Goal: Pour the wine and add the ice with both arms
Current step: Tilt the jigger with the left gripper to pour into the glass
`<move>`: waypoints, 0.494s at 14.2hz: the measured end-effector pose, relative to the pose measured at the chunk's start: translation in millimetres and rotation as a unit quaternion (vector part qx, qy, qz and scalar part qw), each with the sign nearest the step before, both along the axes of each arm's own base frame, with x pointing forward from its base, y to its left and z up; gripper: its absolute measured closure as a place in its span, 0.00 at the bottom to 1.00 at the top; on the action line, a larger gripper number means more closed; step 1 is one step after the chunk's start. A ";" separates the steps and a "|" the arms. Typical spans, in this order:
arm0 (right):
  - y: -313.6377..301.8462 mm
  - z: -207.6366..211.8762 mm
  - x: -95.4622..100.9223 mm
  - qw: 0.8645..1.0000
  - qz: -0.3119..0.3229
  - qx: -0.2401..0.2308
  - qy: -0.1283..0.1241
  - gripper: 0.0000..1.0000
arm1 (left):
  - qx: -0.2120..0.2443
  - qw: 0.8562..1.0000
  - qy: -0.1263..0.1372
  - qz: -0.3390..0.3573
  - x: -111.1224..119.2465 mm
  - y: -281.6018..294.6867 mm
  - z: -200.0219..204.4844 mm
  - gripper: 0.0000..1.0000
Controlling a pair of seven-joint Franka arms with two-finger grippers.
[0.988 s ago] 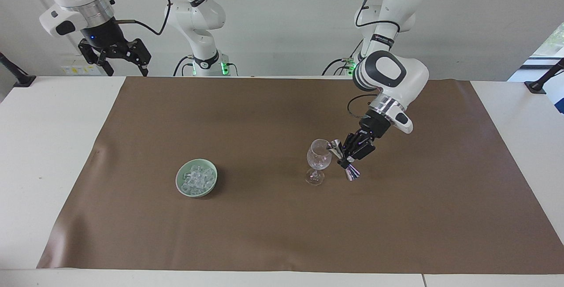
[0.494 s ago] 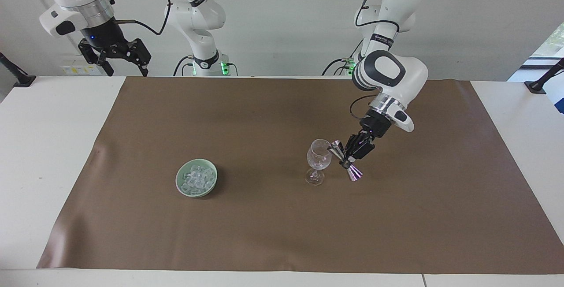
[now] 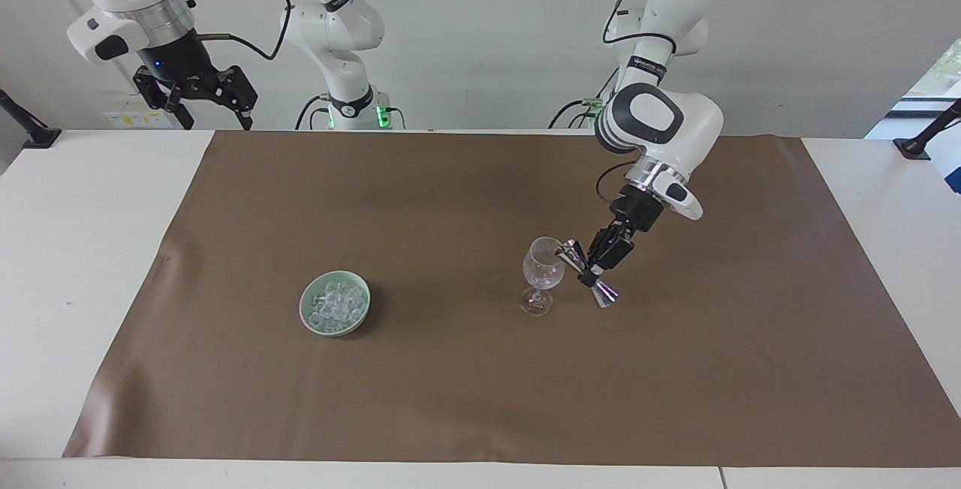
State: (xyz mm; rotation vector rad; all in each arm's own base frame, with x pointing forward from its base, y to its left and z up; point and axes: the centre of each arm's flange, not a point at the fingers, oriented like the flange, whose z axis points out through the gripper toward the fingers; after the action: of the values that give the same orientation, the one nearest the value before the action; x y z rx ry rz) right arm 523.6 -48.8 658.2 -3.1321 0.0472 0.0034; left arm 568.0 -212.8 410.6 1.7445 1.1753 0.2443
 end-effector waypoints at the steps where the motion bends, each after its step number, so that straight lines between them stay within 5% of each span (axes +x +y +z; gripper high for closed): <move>1: 0.0 0.0 0.0 1.000 0.000 0.000 0.000 0.00 | 0.005 1.000 -0.004 0.001 0.4 0.8 1.1 0.78; 7: 0.0 0.0 0.0 1.000 0.000 0.000 0.000 0.00 | 0.026 0.999 -0.024 -0.004 1.6 3.1 4.4 0.78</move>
State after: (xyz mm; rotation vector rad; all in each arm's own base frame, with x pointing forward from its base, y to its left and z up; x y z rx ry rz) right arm 523.6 -48.8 658.3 -3.1321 0.0472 0.0034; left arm 569.7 -209.6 415.0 1.7792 1.1359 0.3137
